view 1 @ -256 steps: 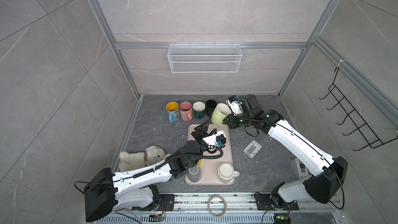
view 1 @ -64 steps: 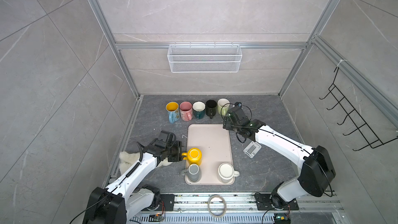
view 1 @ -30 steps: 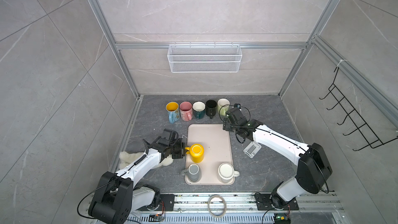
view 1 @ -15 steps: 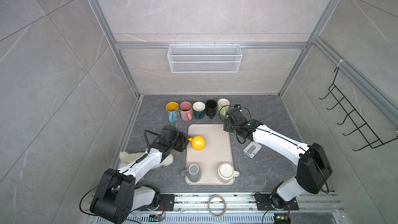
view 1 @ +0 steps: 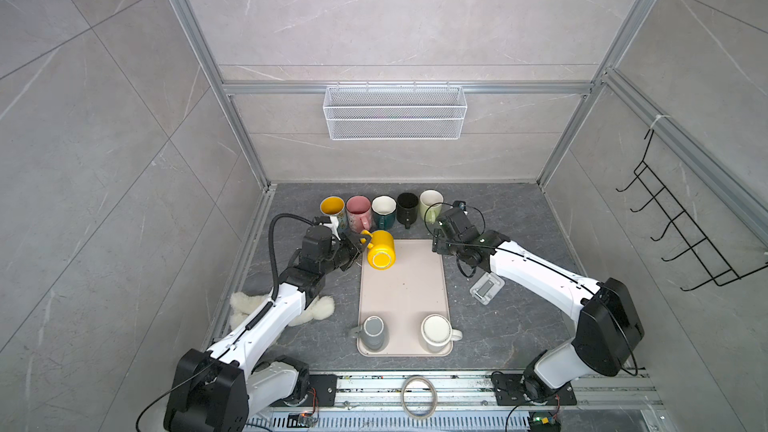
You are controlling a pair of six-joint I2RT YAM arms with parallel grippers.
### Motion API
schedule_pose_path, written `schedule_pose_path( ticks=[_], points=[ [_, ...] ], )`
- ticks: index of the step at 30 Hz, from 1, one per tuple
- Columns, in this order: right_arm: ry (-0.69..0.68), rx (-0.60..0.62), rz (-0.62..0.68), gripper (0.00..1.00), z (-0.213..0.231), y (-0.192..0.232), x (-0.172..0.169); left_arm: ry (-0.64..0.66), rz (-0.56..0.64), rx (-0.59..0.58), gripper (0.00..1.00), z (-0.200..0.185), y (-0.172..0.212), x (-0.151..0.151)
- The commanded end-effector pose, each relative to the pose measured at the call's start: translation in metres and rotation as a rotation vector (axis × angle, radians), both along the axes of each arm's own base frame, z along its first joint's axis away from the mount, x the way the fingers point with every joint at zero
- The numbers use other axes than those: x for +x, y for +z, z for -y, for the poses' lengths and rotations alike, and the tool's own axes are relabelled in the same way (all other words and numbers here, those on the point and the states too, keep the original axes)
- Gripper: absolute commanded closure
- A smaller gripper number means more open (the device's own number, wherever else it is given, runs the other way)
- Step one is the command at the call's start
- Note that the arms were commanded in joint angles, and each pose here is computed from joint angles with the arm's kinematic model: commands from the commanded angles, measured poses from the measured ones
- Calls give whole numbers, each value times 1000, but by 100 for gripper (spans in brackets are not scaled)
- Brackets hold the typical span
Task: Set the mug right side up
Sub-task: 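Lift and tilt the yellow mug upright with the left gripper, then raise the yellow mug toward the right gripper while the right gripper reaches for its handle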
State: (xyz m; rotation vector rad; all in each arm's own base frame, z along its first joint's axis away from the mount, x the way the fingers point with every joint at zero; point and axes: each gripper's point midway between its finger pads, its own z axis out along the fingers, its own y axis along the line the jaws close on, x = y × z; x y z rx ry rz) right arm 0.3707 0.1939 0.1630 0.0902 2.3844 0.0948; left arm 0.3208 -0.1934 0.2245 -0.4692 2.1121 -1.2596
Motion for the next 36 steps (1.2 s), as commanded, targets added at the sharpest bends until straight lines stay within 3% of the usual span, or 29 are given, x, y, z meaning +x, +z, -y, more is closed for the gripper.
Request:
schedule_pose_path(
  ticks=[1, 12, 17, 23, 32, 36],
  points=[
    [0, 12, 23, 25, 0, 17, -3, -106, 364, 38, 100, 7, 73, -14],
    [11, 32, 30, 26, -2, 28, -6, -242, 789, 235, 100, 20, 113, -75],
    [46, 64, 37, 29, -7, 40, -10, -226, 936, 334, 100, 20, 123, -93],
    [122, 149, 50, 35, -21, 64, -18, -165, 1032, 451, 100, 15, 126, -98],
    [320, 328, 54, 57, -59, 109, -34, -61, 1139, 682, 100, 13, 130, -86],
    [415, 418, 40, 60, -80, 128, -41, -26, 1184, 798, 100, 18, 134, -76]
  ],
)
